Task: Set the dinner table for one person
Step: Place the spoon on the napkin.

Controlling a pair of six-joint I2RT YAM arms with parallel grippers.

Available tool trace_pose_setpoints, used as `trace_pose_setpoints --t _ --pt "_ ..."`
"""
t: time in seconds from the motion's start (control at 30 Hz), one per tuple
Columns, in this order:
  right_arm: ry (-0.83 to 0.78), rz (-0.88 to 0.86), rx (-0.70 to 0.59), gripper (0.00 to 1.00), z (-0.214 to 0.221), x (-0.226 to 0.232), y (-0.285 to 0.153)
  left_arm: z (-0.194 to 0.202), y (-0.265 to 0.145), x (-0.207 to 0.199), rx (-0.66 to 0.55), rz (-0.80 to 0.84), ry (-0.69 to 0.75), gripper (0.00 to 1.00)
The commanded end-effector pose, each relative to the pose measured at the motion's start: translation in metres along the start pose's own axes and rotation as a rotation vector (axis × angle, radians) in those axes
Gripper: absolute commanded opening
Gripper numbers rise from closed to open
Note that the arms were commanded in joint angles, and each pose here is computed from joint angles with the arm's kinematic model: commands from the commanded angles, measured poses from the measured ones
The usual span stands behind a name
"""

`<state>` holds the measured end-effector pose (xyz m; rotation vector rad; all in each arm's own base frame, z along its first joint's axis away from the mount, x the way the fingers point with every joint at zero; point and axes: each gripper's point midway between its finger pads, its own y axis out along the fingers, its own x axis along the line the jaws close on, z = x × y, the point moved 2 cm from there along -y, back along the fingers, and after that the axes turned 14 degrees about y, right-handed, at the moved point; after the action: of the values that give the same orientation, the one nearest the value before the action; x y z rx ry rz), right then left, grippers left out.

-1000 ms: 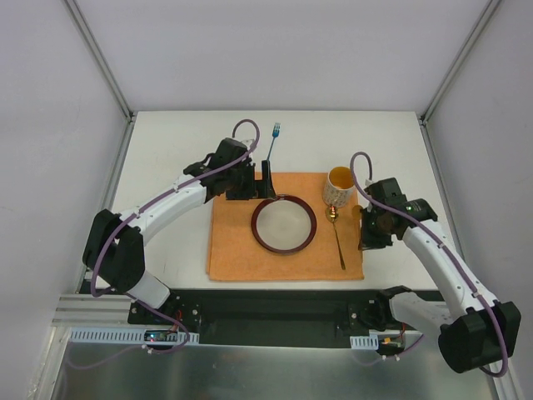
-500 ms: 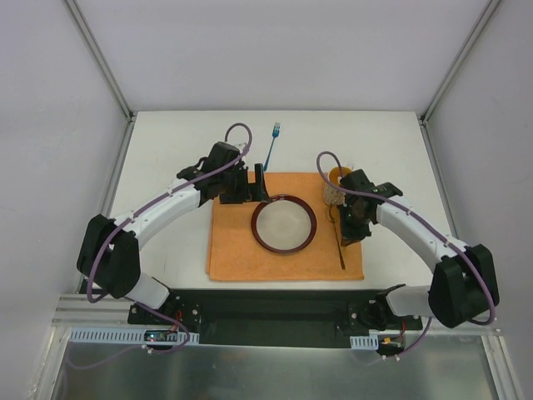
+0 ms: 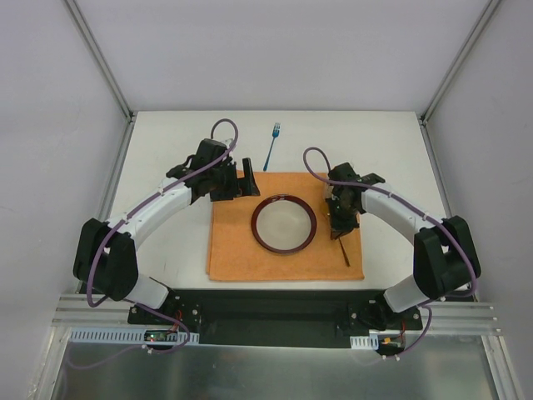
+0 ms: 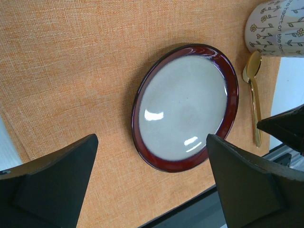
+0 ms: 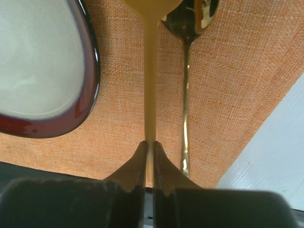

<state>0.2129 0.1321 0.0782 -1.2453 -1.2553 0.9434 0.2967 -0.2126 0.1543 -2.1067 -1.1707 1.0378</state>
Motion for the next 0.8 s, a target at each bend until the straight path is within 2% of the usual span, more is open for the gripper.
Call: trace_pose_setpoints --t 0.0,0.03,0.1,0.27,0.33,0.4,0.57,0.67,0.77 --pt "0.011 -0.024 -0.054 0.1 -0.017 0.011 -0.007 -0.003 -0.004 -0.002 -0.006 0.027 -0.001 0.99" --pt "0.012 -0.018 -0.051 0.17 -0.017 0.01 -0.006 -0.003 -0.003 -0.002 -0.006 0.027 -0.001 0.99" --pt "0.014 -0.014 -0.048 0.22 -0.016 0.01 -0.007 -0.004 -0.001 -0.001 0.0 0.028 -0.008 0.99" --pt "0.019 -0.001 -0.038 0.25 -0.013 0.006 -0.009 -0.004 0.003 -0.002 0.012 0.038 -0.033 0.99" --pt "0.017 0.006 -0.033 0.36 -0.011 0.005 -0.011 -0.001 0.005 -0.002 0.022 0.039 -0.044 0.99" --pt "0.012 0.007 -0.034 0.42 -0.01 0.005 -0.014 -0.001 0.005 -0.002 0.02 0.035 -0.054 0.99" --pt "0.0 -0.012 -0.054 0.42 -0.013 0.007 -0.027 0.0 0.003 0.002 0.006 0.012 -0.055 0.99" --pt "-0.007 -0.074 -0.034 0.36 -0.014 0.02 -0.027 0.001 0.004 0.003 0.008 0.008 -0.058 0.99" --pt "-0.013 -0.092 -0.022 0.34 -0.017 0.028 -0.017 0.003 0.005 0.003 0.009 0.007 -0.06 0.99"
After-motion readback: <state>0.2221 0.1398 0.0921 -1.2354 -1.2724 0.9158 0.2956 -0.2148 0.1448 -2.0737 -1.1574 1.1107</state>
